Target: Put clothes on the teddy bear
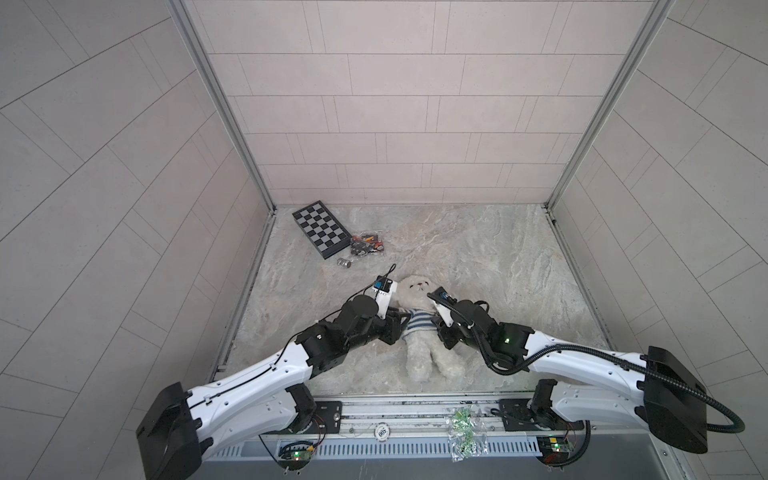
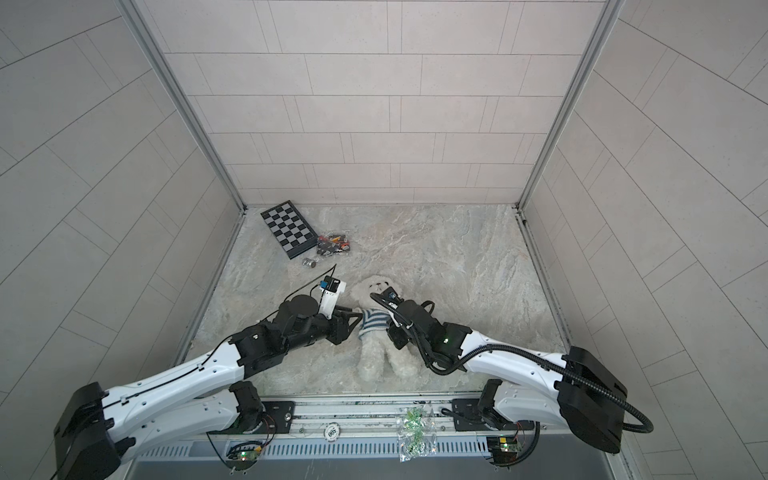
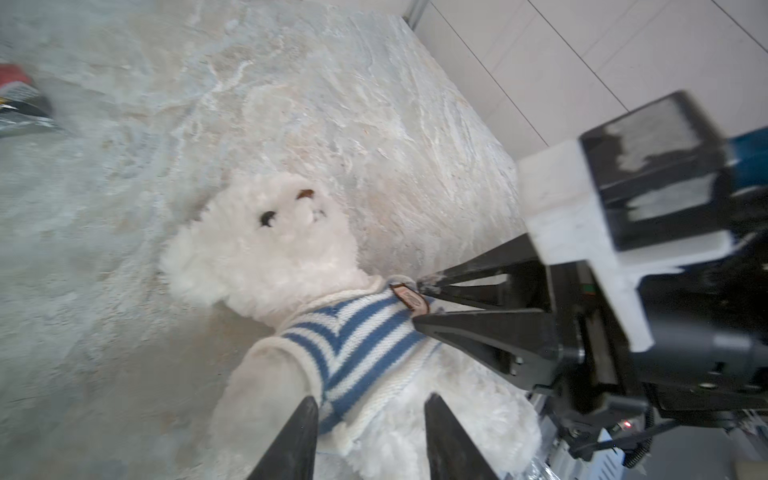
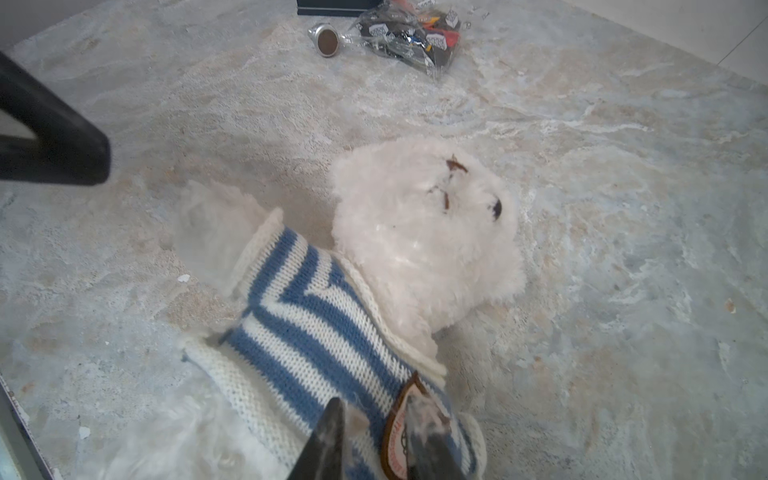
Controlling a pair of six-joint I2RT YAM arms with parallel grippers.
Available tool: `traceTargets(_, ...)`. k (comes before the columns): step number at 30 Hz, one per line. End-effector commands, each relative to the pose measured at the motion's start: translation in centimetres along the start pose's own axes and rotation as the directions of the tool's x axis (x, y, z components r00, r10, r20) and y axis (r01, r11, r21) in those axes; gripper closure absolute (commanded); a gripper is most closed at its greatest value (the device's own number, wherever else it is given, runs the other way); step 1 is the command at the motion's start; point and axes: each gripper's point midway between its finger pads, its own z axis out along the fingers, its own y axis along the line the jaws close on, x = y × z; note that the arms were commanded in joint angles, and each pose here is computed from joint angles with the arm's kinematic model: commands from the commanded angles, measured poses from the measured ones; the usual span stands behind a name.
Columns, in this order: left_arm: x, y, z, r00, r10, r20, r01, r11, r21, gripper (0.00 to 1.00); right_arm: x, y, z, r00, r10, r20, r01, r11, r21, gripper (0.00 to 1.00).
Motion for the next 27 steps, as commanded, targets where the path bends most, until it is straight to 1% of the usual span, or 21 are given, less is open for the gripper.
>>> traceTargets(1,0.3,-1.1,1.3,1.000,-0.018,-0.022,0.019,0.999,0.035,0.56,-0.2,-0.7,-0.8,0.998,0.043,0.037,-0.044,0.999,0.027,0.73)
traceTargets(4,1.3,-1.6,2.8,0.998,-0.013,-0.060,0.016,0.999,0.045,0.56,0.4,-1.0,-0.9,0.998,0.057,0.041,-0.059,0.998,0.031,0.73)
traceTargets(7,2.9,-1.4,4.1,0.994,-0.043,-0.096,0.048,0.998,0.050,0.57,1.1,-0.9,-0.7,0.998,0.055,0.021,-0.056,0.998,0.027,0.73)
traceTargets(11,4.2,0.2,5.0,0.991,-0.048,-0.129,0.048,0.999,-0.006,0.58,1.5,-0.1,-0.4,0.998,0.059,0.012,-0.059,0.998,-0.013,0.74)
traceTargets(16,4.2,3.1,5.0,0.986,-0.118,-0.122,0.114,0.993,-0.037,0.60,0.9,2.4,0.0,0.997,0.070,0.032,-0.065,0.991,-0.115,0.74)
traceTargets(19,4.1,4.9,4.6,0.986,-0.113,-0.122,0.104,0.992,-0.076,0.60,0.5,3.9,0.5,0.995,0.093,0.042,-0.084,0.981,-0.174,0.75)
traceTargets(22,3.9,5.7,4.6,0.986,-0.113,-0.123,0.103,0.991,-0.089,0.60,-0.1,4.2,0.3,0.990,0.130,0.055,-0.117,0.974,-0.193,0.75)
traceTargets(24,3.8,5.8,4.7,0.987,-0.109,-0.121,0.098,0.991,-0.091,0.60,-0.6,3.8,-0.3,0.989,0.122,0.088,-0.105,0.978,-0.179,0.75)
traceTargets(27,3.8,6.0,4.9,0.987,-0.101,-0.126,0.090,0.991,-0.097,0.60,-0.8,1.5,-1.5,0.987,0.113,0.110,-0.104,0.991,-0.086,0.75)
